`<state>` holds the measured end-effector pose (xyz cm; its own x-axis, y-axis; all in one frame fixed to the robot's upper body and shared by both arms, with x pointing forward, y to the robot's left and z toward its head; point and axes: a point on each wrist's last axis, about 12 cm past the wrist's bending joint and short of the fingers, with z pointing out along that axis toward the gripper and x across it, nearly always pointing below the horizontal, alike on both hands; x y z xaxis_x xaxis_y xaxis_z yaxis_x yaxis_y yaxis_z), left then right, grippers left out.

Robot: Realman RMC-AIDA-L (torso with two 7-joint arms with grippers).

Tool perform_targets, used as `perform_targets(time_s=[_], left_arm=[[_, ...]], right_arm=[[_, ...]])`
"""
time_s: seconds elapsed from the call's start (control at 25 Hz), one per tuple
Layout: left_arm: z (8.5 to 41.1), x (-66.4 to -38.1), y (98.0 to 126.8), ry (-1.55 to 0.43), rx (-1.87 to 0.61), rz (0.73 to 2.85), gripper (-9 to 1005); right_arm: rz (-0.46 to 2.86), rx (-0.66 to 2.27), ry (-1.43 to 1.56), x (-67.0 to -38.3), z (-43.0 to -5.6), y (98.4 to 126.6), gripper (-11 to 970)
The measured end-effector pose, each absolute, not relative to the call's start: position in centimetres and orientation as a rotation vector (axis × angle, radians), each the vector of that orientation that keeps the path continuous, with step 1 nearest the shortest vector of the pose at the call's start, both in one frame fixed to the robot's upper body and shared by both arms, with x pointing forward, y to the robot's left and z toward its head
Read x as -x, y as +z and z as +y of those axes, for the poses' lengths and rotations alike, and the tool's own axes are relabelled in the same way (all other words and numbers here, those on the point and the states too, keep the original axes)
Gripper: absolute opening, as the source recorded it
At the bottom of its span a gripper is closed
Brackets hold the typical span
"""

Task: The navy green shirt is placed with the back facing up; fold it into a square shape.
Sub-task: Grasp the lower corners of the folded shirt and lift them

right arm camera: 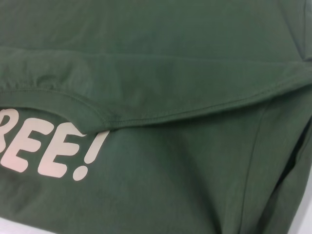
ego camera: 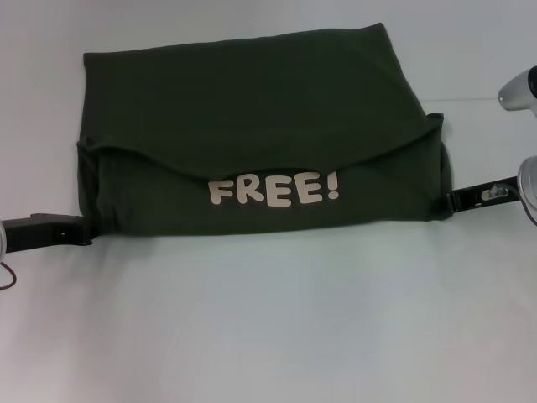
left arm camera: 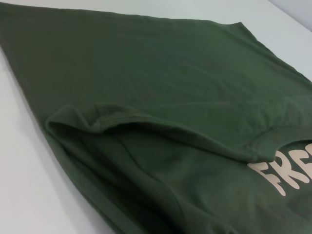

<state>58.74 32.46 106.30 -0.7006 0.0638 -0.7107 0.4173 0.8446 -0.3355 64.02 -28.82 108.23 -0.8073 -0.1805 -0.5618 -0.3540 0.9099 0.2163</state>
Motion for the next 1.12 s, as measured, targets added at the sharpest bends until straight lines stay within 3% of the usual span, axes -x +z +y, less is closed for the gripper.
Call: perform_targets(time_s=[0.28,0.76,1.12], left_arm=[[32.3,-58.6,106.4,-0.647,-0.359,2.289,15],[33.0,-57.9,108.4,-0.776,-0.416,2.273,16],[34.1,-56.6,109.8,-0.871,-0.479,2.311,15]], right_arm=[[2.519,0.391,0.426,-63.9,-29.0,108.4,45],[2.515,0.413,0.495,-62.6,-31.1,110.2,46],[2.504,0.451,0.654,-59.4,-33.5,111.0,45]])
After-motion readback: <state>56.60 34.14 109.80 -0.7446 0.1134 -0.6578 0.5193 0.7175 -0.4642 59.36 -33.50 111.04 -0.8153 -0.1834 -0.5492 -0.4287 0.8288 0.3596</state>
